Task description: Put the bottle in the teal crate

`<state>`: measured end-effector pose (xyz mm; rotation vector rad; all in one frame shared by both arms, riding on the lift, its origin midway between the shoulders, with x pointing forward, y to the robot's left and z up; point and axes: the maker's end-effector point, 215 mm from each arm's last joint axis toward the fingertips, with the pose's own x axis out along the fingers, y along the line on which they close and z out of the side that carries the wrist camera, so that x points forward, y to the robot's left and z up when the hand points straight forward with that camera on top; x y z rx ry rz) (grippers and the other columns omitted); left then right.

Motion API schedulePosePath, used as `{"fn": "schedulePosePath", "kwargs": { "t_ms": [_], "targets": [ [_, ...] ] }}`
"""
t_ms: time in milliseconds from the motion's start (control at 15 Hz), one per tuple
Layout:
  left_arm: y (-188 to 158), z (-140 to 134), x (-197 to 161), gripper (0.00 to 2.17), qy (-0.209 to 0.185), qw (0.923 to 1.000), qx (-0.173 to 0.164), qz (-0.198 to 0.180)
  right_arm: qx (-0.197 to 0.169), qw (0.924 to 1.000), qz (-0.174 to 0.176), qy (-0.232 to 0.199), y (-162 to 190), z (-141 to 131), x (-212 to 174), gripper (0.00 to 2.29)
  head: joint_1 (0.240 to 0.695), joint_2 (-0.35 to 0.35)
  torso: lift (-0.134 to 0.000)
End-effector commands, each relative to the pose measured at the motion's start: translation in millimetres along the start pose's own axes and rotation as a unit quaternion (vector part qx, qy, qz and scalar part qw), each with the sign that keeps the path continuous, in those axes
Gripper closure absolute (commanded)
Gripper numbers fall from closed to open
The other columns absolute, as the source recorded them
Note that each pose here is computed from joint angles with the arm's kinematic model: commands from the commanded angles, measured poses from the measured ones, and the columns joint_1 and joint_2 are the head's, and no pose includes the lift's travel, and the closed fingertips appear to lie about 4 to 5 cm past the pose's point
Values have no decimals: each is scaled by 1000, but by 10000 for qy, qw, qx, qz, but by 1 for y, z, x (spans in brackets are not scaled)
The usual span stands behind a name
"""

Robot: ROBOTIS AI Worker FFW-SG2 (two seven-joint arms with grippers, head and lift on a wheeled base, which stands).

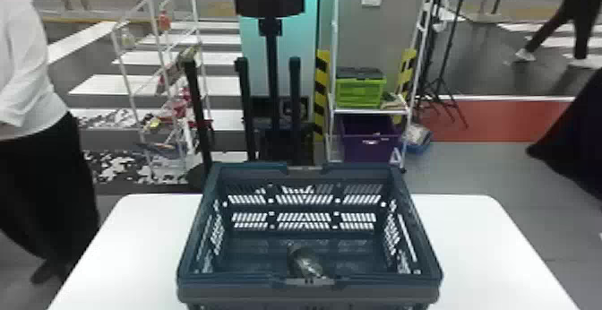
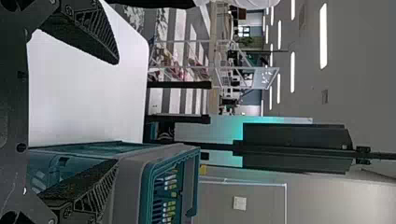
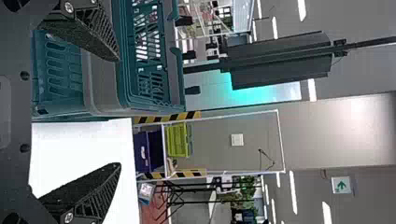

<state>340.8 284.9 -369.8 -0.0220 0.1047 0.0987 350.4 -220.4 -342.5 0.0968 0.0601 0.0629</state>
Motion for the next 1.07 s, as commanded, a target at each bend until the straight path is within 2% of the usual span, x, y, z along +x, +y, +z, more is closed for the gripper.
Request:
{"fn": "schedulePosePath", "kwargs": {
  "t_ms": [0,1000],
  "targets": [
    [0,0,0,134,0,10000,-6,3,-2,10000,-1,11,0,-1,-1,90,499,0,0],
    [0,0,-1,134,0,10000,-9,4,11,10000,0,35,0,-3,-2,87,499,0,0]
  ]
}}
